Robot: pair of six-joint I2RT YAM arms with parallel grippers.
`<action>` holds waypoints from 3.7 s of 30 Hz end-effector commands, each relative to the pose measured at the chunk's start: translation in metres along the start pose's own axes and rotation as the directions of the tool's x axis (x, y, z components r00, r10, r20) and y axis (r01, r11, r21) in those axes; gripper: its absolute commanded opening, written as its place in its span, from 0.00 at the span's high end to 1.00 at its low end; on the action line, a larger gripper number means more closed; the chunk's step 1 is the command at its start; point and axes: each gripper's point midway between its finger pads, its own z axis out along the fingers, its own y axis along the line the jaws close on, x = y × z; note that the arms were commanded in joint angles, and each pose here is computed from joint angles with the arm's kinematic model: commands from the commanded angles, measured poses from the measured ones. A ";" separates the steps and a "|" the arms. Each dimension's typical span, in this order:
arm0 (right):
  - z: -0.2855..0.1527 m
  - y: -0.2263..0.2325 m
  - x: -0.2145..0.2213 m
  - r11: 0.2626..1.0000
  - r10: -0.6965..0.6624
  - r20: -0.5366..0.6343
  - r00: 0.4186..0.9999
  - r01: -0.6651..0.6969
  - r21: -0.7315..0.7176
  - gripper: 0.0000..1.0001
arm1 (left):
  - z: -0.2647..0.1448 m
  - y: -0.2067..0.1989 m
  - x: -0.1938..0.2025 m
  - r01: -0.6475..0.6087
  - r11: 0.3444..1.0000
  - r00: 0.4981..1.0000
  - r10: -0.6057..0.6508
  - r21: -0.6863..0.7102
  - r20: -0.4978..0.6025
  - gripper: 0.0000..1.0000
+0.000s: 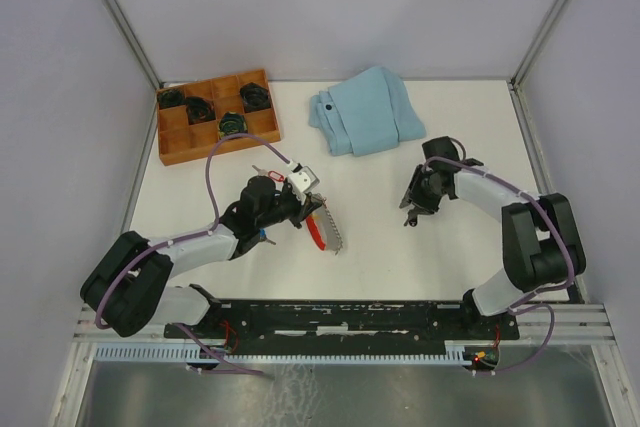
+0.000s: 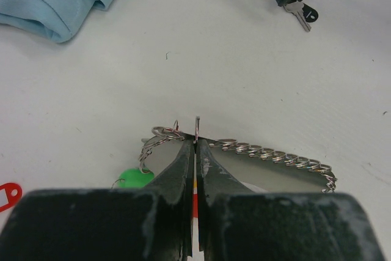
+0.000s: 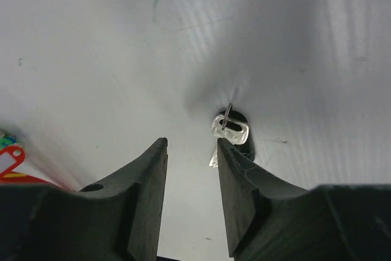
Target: Put the keys on the keyring
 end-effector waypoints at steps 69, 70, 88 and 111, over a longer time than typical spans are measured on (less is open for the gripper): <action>-0.002 0.022 -0.020 0.681 -0.731 -0.026 0.681 0.732 0.014 0.49 | 0.008 -0.022 -0.019 -0.039 0.988 0.999 0.033 0.149 0.043 0.97; 0.001 0.023 -0.018 0.680 -0.732 -0.031 0.680 0.733 0.004 0.50 | 0.008 -0.023 -0.019 -0.039 0.988 0.999 0.033 0.151 0.043 0.97; 0.013 0.023 -0.023 0.657 -0.754 -0.027 0.657 0.754 0.013 0.55 | 0.007 -0.024 -0.019 -0.041 0.987 0.999 0.035 0.158 0.040 0.97; 0.011 0.023 -0.023 0.630 -0.776 -0.021 0.631 0.776 0.036 0.68 | 0.008 -0.025 -0.018 -0.038 0.985 0.999 0.033 0.165 0.036 0.97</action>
